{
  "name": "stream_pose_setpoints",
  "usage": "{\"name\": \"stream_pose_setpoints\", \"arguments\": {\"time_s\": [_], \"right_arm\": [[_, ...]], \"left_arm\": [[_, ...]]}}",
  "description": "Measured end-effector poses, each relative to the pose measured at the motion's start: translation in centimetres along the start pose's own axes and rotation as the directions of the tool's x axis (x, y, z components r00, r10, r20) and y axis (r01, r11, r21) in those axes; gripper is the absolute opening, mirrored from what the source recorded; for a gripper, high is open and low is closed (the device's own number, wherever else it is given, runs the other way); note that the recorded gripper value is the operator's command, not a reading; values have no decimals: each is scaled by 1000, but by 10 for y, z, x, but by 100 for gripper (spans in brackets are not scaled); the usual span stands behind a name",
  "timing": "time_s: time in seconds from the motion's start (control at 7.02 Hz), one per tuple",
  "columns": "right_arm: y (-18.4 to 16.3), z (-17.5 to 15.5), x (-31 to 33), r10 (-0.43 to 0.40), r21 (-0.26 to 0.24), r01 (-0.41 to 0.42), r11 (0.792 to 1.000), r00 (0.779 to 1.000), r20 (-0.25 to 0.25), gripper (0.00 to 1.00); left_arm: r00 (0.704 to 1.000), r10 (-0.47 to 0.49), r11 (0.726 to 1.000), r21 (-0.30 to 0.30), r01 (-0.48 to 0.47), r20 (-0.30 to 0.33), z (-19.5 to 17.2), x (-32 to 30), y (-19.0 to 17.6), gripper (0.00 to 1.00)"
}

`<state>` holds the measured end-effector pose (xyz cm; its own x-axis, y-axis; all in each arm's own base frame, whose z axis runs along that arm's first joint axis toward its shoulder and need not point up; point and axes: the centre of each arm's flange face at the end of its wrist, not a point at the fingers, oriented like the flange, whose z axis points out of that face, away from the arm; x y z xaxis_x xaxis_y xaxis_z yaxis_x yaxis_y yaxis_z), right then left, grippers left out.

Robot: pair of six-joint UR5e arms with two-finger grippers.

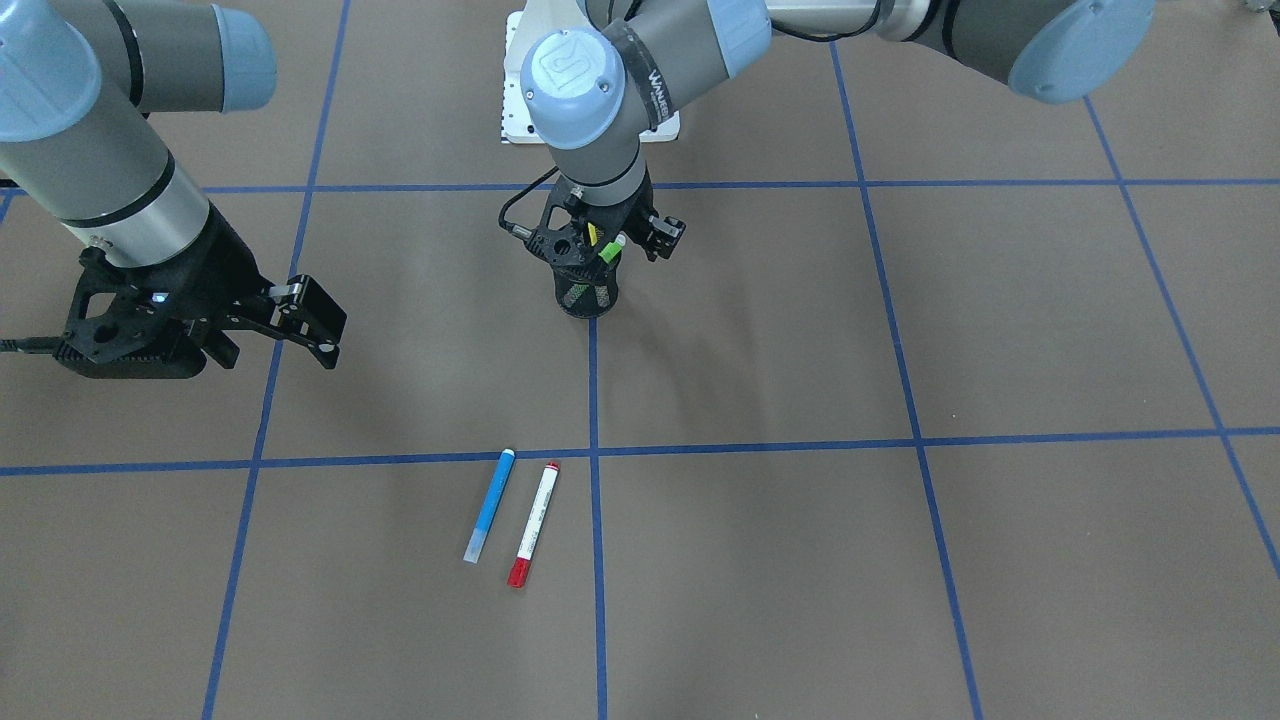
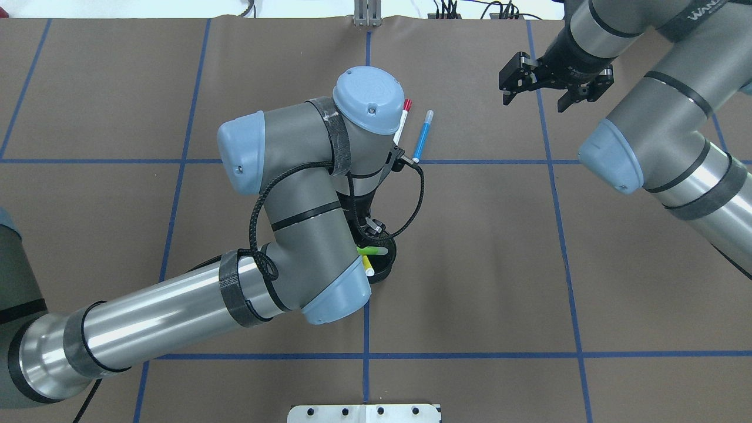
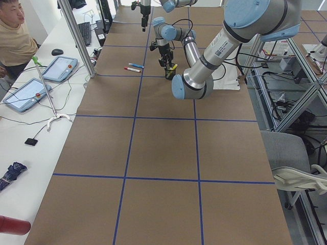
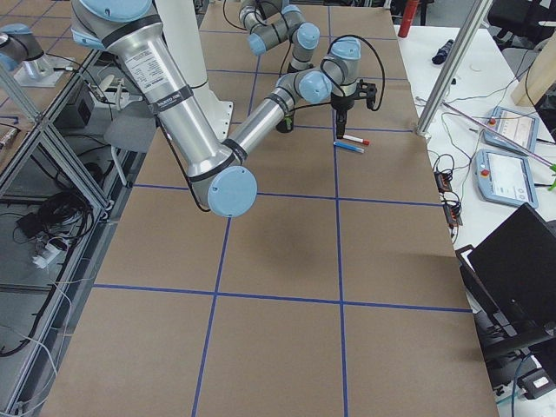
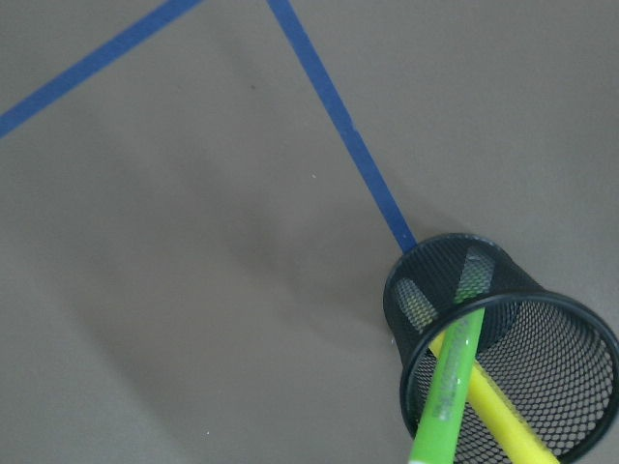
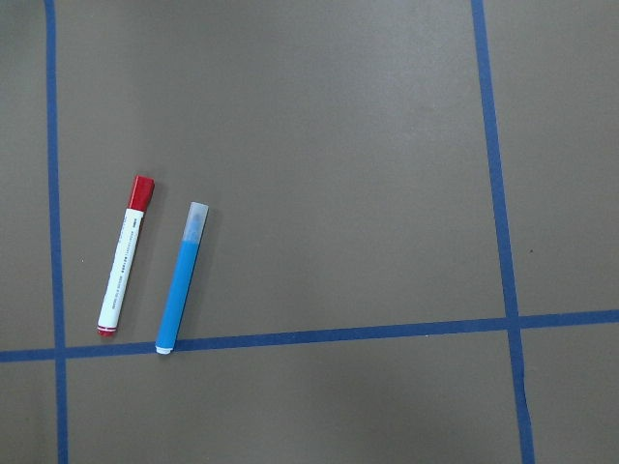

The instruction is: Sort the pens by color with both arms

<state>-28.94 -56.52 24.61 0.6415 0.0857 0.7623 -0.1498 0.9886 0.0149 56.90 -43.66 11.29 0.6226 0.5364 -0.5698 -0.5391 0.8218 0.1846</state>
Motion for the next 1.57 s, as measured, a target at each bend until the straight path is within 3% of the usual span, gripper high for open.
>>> {"name": "stream_pose_setpoints", "arguments": {"time_s": [0.14,0.43,1.57], "right_arm": [[0,0,0,0,0,0,1000,1000,0,99],[0,1,1,2,-2,-2,1000,1000,-2,99],[-1,5,2,5,-3,-5,1000,1000,-8,99]], "left_arm": [[1000,2,1000,0,-2,-1,0,3,1,30],[1000,12,1000,0,-12,-6,-1,12,3,48],[999,45,999,-12,-44,19,20,37,9,47]]}}
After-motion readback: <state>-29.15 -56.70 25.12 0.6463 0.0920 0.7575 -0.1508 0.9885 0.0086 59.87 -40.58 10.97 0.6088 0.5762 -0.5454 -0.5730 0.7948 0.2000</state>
